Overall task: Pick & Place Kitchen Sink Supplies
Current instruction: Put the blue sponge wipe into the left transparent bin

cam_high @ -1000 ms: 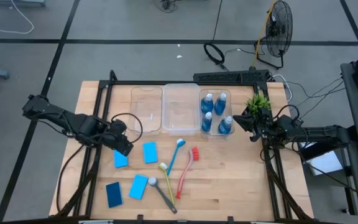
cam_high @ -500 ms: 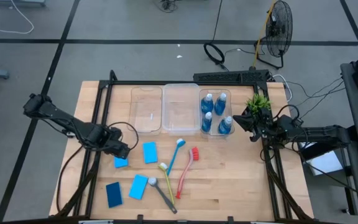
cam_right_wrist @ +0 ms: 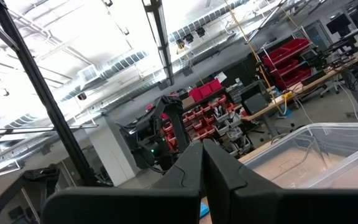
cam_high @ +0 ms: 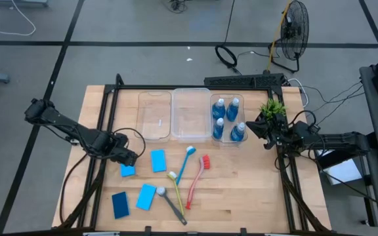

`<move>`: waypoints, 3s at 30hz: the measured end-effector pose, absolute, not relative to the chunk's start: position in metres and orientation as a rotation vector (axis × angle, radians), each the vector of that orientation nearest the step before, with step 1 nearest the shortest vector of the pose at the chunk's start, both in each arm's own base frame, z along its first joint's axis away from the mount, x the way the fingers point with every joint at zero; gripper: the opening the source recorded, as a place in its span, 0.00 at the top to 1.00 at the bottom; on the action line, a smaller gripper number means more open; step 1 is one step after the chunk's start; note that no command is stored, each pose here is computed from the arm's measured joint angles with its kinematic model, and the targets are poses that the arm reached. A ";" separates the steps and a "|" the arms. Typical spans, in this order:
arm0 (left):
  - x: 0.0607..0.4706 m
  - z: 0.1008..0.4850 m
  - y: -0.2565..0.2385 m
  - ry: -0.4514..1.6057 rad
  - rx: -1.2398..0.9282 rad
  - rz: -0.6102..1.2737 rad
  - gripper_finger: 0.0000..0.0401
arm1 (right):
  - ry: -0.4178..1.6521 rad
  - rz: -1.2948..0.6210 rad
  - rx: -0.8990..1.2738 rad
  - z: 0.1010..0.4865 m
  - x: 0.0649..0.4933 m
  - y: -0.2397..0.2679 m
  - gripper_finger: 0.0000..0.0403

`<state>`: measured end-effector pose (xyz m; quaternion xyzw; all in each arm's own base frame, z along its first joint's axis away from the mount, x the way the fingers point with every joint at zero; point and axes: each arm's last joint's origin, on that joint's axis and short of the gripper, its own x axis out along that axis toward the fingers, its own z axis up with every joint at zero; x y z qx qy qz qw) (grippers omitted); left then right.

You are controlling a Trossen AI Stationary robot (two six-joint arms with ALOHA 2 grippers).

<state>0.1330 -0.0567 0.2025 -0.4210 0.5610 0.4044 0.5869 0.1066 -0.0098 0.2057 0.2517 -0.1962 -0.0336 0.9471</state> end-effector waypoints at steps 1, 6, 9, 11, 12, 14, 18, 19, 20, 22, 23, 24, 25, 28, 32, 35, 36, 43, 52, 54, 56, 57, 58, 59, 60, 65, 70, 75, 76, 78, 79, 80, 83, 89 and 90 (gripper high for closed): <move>0.133 0.202 -0.057 1.307 -0.983 0.945 0.37 | -0.400 -0.068 0.513 0.206 0.107 -0.010 1.00; 0.133 0.195 -0.057 1.282 -1.016 0.959 0.37 | -0.399 -0.068 0.513 0.206 0.107 -0.010 1.00; 0.130 0.182 -0.059 1.285 -1.039 0.960 0.37 | -0.399 -0.068 0.513 0.206 0.107 -0.010 1.00; 0.128 0.176 -0.061 1.282 -1.052 0.961 0.37 | -0.399 -0.068 0.513 0.206 0.107 -0.010 1.00; 0.127 0.174 -0.062 1.279 -1.060 0.964 0.37 | -0.399 -0.068 0.516 0.206 0.107 -0.010 1.00; 0.127 0.172 -0.065 1.264 -1.082 0.972 0.37 | -0.400 -0.067 0.520 0.206 0.107 -0.010 1.00; 0.124 0.169 -0.068 1.228 -1.086 0.998 0.37 | -0.400 -0.067 0.520 0.206 0.107 -0.010 1.00; 0.123 0.168 -0.068 1.226 -1.086 1.001 0.37 | -0.400 -0.067 0.520 0.206 0.107 -0.010 1.00; 0.122 0.167 -0.069 1.225 -1.088 1.001 0.37 | -0.400 -0.067 0.520 0.206 0.107 -0.010 1.00; 0.121 0.164 -0.070 1.227 -1.096 1.005 0.37 | -0.400 -0.067 0.520 0.206 0.107 -0.010 1.00; 0.120 0.163 -0.071 1.226 -1.102 1.009 0.37 | -0.400 -0.067 0.520 0.206 0.107 -0.010 1.00; 0.119 0.161 -0.071 1.225 -1.109 1.013 0.37 | -0.400 -0.067 0.520 0.206 0.107 -0.010 1.00; 0.117 0.158 -0.072 1.223 -1.114 1.020 0.37 | -0.400 -0.067 0.520 0.206 0.107 -0.010 1.00; 0.112 0.147 -0.073 1.226 -1.144 1.030 0.37 | -0.399 -0.066 0.520 0.206 0.107 -0.010 1.00; 0.110 0.133 -0.076 1.202 -1.150 0.941 0.37 | -0.400 -0.067 0.520 0.206 0.107 -0.010 1.00; 0.112 0.133 -0.078 1.166 -1.139 0.904 0.37 | -0.400 -0.066 0.524 0.206 0.107 -0.010 1.00; 0.112 0.134 -0.079 1.160 -1.138 0.899 0.37 | -0.402 -0.064 0.532 0.206 0.106 -0.010 1.00; 0.112 0.134 -0.079 1.167 -1.126 0.888 0.37 | -0.405 -0.062 0.538 0.206 0.106 -0.010 1.00; 0.113 0.134 -0.079 1.159 -1.132 0.892 0.37 | -0.404 -0.062 0.538 0.206 0.106 -0.010 1.00; 0.113 0.134 -0.079 1.150 -1.138 0.891 0.39 | -0.404 -0.062 0.538 0.206 0.106 -0.010 1.00; 0.114 0.134 -0.079 1.138 -1.151 0.897 0.42 | -0.404 -0.062 0.538 0.206 0.106 -0.010 1.00; 0.114 0.134 -0.079 1.128 -1.161 0.905 0.44 | -0.404 -0.062 0.538 0.206 0.106 -0.010 1.00; 0.114 0.134 -0.079 1.114 -1.170 0.911 0.47 | -0.404 -0.062 0.538 0.206 0.106 -0.010 1.00; 0.115 0.134 -0.079 1.101 -1.177 0.916 0.51 | -0.404 -0.062 0.538 0.206 0.106 -0.010 1.00; 0.115 0.133 -0.079 1.088 -1.181 0.919 0.55 | -0.404 -0.062 0.538 0.206 0.106 -0.010 1.00; 0.115 0.133 -0.078 1.046 -1.205 0.950 0.77 | -0.404 -0.063 0.538 0.206 0.106 -0.010 1.00; 0.114 0.133 -0.077 1.045 -1.207 0.967 0.97 | -0.404 -0.062 0.538 0.206 0.106 -0.010 1.00; 0.113 0.133 -0.078 1.073 -1.213 0.972 0.97 | -0.404 -0.063 0.539 0.206 0.106 -0.010 1.00; 0.113 0.133 -0.078 1.085 -1.216 0.972 0.98 | -0.404 -0.063 0.538 0.206 0.106 -0.010 1.00; 0.113 0.133 -0.079 1.105 -1.226 0.967 0.98 | -0.404 -0.063 0.538 0.206 0.106 -0.010 1.00; 0.113 0.133 -0.079 1.113 -1.230 0.964 0.98 | -0.404 -0.062 0.538 0.206 0.106 -0.010 1.00; 0.113 0.133 -0.079 1.123 -1.236 0.961 0.98 | -0.404 -0.062 0.539 0.206 0.106 -0.010 1.00; 0.113 0.134 -0.080 1.160 -1.255 0.948 0.99 | -0.404 -0.062 0.539 0.206 0.106 -0.010 1.00; 0.111 0.144 -0.080 1.186 -1.255 0.924 0.99 | -0.405 -0.063 0.539 0.206 0.106 -0.010 1.00; 0.111 0.147 -0.080 1.192 -1.254 0.912 0.99 | -0.405 -0.062 0.539 0.206 0.106 -0.010 1.00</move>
